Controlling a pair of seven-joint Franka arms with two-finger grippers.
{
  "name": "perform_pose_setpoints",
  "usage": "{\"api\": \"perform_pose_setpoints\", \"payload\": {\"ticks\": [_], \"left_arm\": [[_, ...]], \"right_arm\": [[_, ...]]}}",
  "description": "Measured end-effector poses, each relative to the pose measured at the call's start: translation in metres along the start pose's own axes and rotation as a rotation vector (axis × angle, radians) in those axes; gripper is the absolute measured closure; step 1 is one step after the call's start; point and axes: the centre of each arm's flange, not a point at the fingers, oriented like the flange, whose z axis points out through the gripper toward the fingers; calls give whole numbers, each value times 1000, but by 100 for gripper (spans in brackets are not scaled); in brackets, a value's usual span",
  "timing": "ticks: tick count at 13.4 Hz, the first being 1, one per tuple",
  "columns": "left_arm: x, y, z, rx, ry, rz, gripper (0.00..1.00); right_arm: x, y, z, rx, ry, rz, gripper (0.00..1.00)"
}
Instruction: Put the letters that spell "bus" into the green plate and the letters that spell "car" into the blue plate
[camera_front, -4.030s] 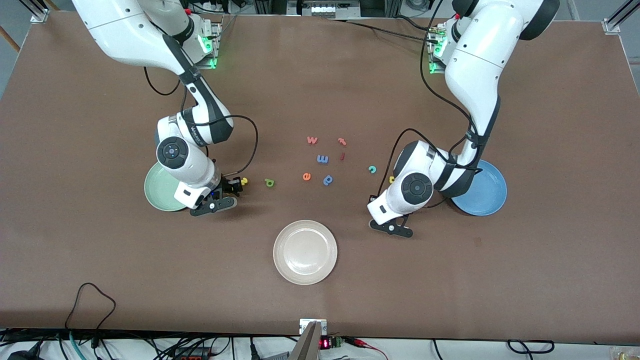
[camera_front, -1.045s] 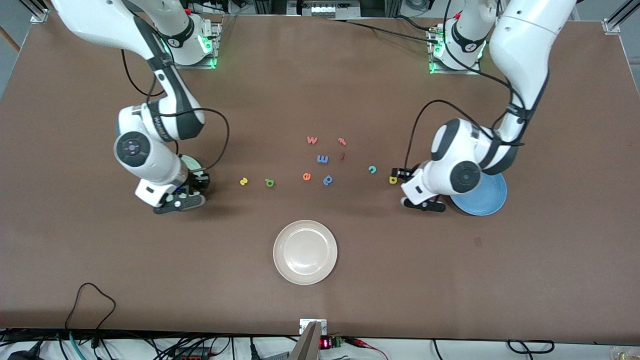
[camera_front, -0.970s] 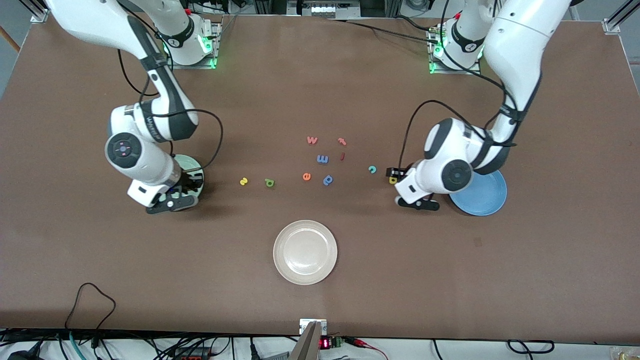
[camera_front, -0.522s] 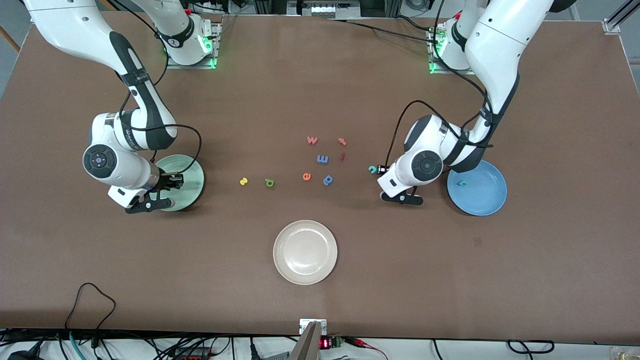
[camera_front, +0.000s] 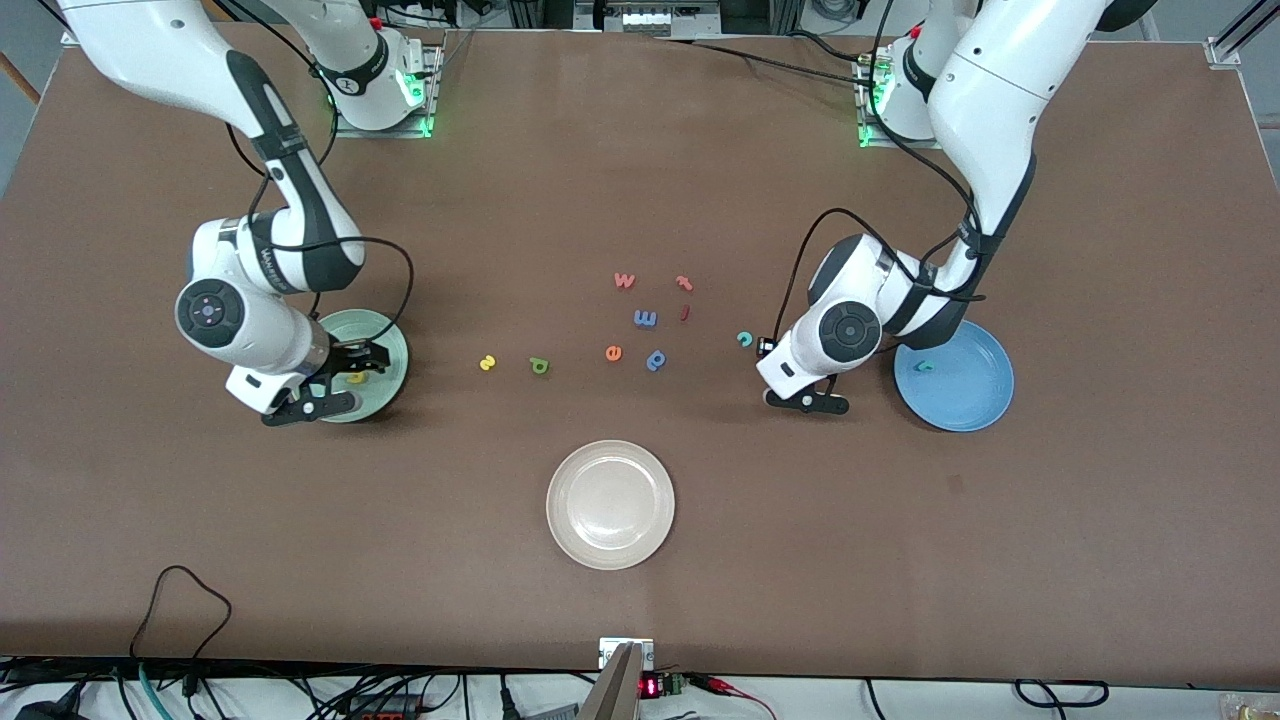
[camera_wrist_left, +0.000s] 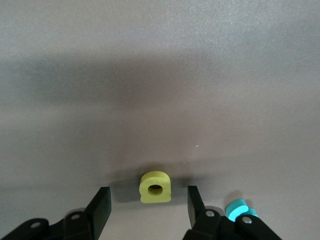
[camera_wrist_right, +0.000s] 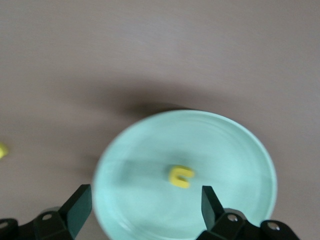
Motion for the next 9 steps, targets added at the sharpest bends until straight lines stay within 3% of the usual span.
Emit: {"api": "perform_pose_setpoints", "payload": {"ticks": [1,2,3,4,5,6,9], "left_arm": [[1,0,2,-2,3,-1,35],[1,-1,3,-3,5,-2,37],[2,-1,1,-3,8,-4,47],[2,-2,-1,-3,10,-6,59],[2,-3,-2,-3,12,-6,70],[2,-3,-3,-3,12,-6,73],[3,-7,-6,1,4,-13,73]], "right_arm": [[1,-19,-2,-2,3,-12,9],[2,-39,-2,-4,3,-26,22],[2,-57,-2,-6,2,-45,36],[1,-75,-1,-8,0,-66,41],[0,-91,1,-10,-3,-88,41],[-1,-106,5,-11,-6,-107,43],[-4,-137,23,-12,-12,-149,44]]}}
